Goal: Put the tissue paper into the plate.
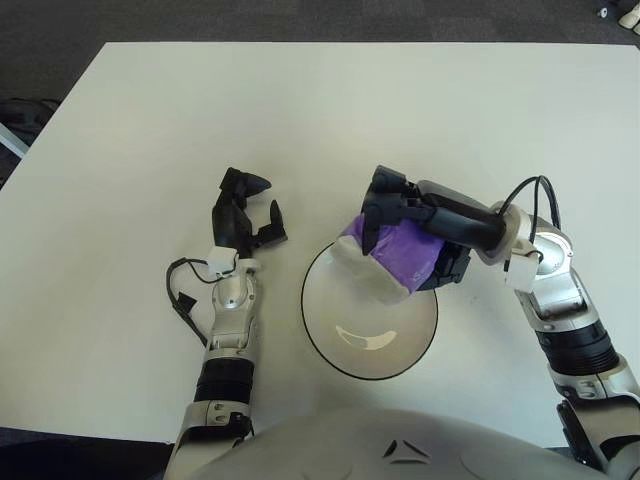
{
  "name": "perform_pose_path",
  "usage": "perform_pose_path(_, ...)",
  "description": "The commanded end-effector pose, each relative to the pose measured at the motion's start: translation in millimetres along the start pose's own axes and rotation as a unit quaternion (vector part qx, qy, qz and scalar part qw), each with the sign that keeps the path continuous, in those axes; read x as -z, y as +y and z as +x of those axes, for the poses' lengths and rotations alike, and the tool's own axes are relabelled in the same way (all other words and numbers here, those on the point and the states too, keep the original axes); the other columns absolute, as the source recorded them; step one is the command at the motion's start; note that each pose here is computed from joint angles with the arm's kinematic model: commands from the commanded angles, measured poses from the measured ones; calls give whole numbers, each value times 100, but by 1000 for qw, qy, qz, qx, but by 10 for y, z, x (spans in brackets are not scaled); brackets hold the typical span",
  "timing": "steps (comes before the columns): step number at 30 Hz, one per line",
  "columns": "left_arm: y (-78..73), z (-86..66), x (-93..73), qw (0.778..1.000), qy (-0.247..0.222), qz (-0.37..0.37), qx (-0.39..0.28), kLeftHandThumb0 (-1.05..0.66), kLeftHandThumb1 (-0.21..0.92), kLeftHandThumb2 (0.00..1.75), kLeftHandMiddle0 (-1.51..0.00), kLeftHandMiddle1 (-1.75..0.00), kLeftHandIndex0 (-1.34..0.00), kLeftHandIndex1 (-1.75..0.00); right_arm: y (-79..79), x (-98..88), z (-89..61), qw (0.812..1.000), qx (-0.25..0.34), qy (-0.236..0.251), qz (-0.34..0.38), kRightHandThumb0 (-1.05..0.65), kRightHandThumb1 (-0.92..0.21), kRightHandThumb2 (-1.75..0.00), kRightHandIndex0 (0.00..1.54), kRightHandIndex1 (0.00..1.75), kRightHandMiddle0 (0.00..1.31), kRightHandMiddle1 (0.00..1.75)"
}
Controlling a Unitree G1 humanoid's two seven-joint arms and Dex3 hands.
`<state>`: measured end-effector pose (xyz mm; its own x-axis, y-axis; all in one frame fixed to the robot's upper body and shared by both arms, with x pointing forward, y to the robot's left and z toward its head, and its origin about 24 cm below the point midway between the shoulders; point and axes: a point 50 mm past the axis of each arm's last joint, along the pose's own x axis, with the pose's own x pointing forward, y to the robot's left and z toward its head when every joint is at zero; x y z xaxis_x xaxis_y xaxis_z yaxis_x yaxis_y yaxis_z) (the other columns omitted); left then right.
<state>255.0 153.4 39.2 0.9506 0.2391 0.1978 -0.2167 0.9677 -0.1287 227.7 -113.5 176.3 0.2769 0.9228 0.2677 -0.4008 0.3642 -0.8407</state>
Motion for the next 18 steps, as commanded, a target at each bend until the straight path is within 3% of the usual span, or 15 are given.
perform_pose_path(1,186,-358,453,992,122,19,-26,-1,25,139,-63,-169,-48,-175,-12,-34,7,1000,14,-5,-13,-36,-34,-127,94,175,57,170)
perform_pose_path(2,186,-357,453,992,123,18,-26,-1,25,139,-63,-170,-48,-175,-15,-37,7,1000,15,-4,-15,-24,-31,-128,80,175,60,163)
perform_pose_path(4,186,-357,455,992,126,17,-26,-1,25,140,-63,-171,-48,-175,-19,-45,3,1000,13,-4,-18,-10,-37,-119,57,175,61,153)
perform_pose_path(6,182,-356,459,991,129,16,-25,-1,24,140,-63,-170,-49,-175,-27,-63,-6,1000,6,-11,-25,-20,-47,-108,36,168,52,161)
perform_pose_path(7,180,-355,462,991,129,16,-25,-1,24,141,-64,-170,-49,-175,-29,-74,-10,999,6,-19,-32,-27,-57,-97,23,157,44,166)
perform_pose_path(8,180,-355,463,991,128,15,-25,-1,23,141,-64,-169,-50,-175,-29,-81,-11,999,6,-24,-37,-36,-61,-91,15,139,33,159)
perform_pose_path(9,180,-356,465,991,127,14,-25,-1,23,140,-64,-167,-51,-175,-28,-89,-16,999,7,-31,-43,-46,-61,-90,9,116,21,144)
perform_pose_path(10,180,-356,466,992,126,14,-25,-1,23,140,-65,-166,-51,-175,-27,-94,-21,998,7,-35,-48,-52,-65,-88,8,97,17,125)
perform_pose_path(11,182,-357,472,992,126,15,-26,-1,23,140,-65,-165,-51,-175,-16,-93,-41,998,6,-39,-54,-60,-72,-83,5,66,11,93)
perform_pose_path(13,189,-358,485,991,128,15,-30,-1,23,139,-65,-163,-52,-175,8,-69,-83,997,-1,-42,-65,-71,-82,-76,2,27,4,59)
perform_pose_path(16,196,-358,500,991,130,15,-33,-1,24,136,-66,-158,-53,-175,29,-42,-105,996,-12,-42,-81,-82,-89,-71,1,9,1,26)
perform_pose_path(18,202,-356,512,990,135,15,-35,-1,26,133,-66,-156,-52,-175,29,-40,-103,995,-12,-44,-88,-86,-90,-70,0,4,1,14)
